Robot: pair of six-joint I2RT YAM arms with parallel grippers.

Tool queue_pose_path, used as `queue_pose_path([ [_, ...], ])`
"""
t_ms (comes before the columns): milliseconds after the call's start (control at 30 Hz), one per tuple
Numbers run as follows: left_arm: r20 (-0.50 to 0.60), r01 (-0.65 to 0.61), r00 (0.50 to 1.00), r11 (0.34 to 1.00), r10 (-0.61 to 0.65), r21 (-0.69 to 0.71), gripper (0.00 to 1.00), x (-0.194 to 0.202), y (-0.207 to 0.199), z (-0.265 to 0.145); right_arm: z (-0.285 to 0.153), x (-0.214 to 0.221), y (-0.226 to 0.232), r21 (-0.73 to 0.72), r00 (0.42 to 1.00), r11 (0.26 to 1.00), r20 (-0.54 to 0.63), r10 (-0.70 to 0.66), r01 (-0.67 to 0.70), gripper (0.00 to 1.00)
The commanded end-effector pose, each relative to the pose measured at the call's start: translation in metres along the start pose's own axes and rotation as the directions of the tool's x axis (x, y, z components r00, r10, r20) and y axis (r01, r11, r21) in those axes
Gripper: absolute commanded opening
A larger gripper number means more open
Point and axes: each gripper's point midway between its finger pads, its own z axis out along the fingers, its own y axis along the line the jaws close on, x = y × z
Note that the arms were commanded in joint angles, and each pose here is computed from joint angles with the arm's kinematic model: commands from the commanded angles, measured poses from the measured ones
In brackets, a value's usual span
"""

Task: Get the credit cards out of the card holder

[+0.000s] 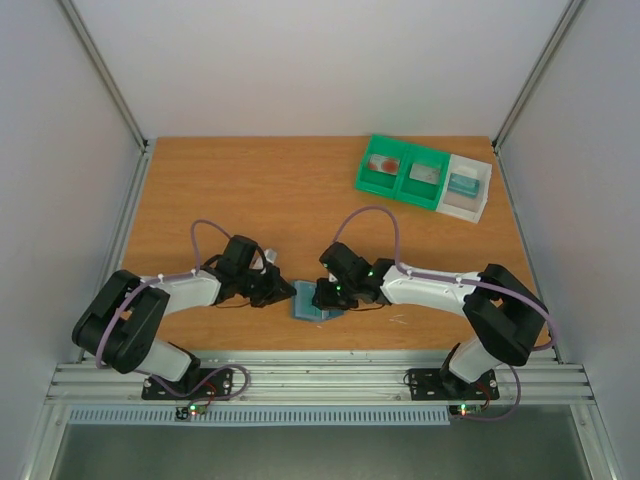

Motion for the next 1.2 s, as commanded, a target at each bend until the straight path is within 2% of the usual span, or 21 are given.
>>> queue_pose_path([
  [0, 0.02, -0.009, 1.0, 0.999, 0.01, -0.042, 0.04, 0.002, 0.01, -0.001, 0.003, 0.0, -0.004, -0.035, 0.999, 0.999, 0.003, 0.033, -0.032, 0.23],
  [333, 0.03, -0.002, 1.0, 0.992, 0.006, -0.126, 0.04, 0.003, 0.026, -0.005, 0.01, 0.008, -0.03, -0.055, 0.996, 0.994, -0.003, 0.091, -0.091, 0.2],
  [467, 0.05, -0.024, 0.998, 0.972, 0.036, -0.236, 0.05, -0.002, 0.041, -0.011, 0.013, 0.01, -0.033, -0.081, 0.995, 0.991, -0.011, 0.103, -0.104, 0.19],
  [533, 0.045, -0.044, 0.997, 0.965, 0.058, -0.258, 0.08, -0.003, 0.038, -0.015, 0.013, 0.012, -0.031, -0.097, 0.995, 0.99, -0.017, 0.103, -0.104, 0.18],
  [767, 0.061, -0.087, 0.993, 0.972, 0.103, -0.219, 0.31, -0.006, 0.005, -0.033, 0.01, 0.009, -0.019, -0.146, 0.995, 0.984, -0.019, 0.098, -0.099, 0.18],
  [900, 0.092, -0.101, 0.989, 0.976, 0.12, -0.194, 0.38, -0.01, -0.012, -0.043, 0.007, 0.005, -0.012, -0.157, 0.995, 0.983, -0.022, 0.096, -0.098, 0.18],
  [1033, 0.082, -0.118, 0.988, 0.983, 0.131, -0.141, 0.38, -0.008, -0.026, -0.044, 0.004, 0.0, -0.005, -0.174, 0.996, 0.981, -0.011, 0.088, -0.089, 0.18],
  [1167, 0.063, -0.125, 0.99, 0.99, 0.128, -0.059, 0.27, -0.007, -0.032, -0.033, 0.006, -0.003, -0.002, -0.181, 0.996, 0.98, -0.01, 0.088, -0.088, 0.18],
])
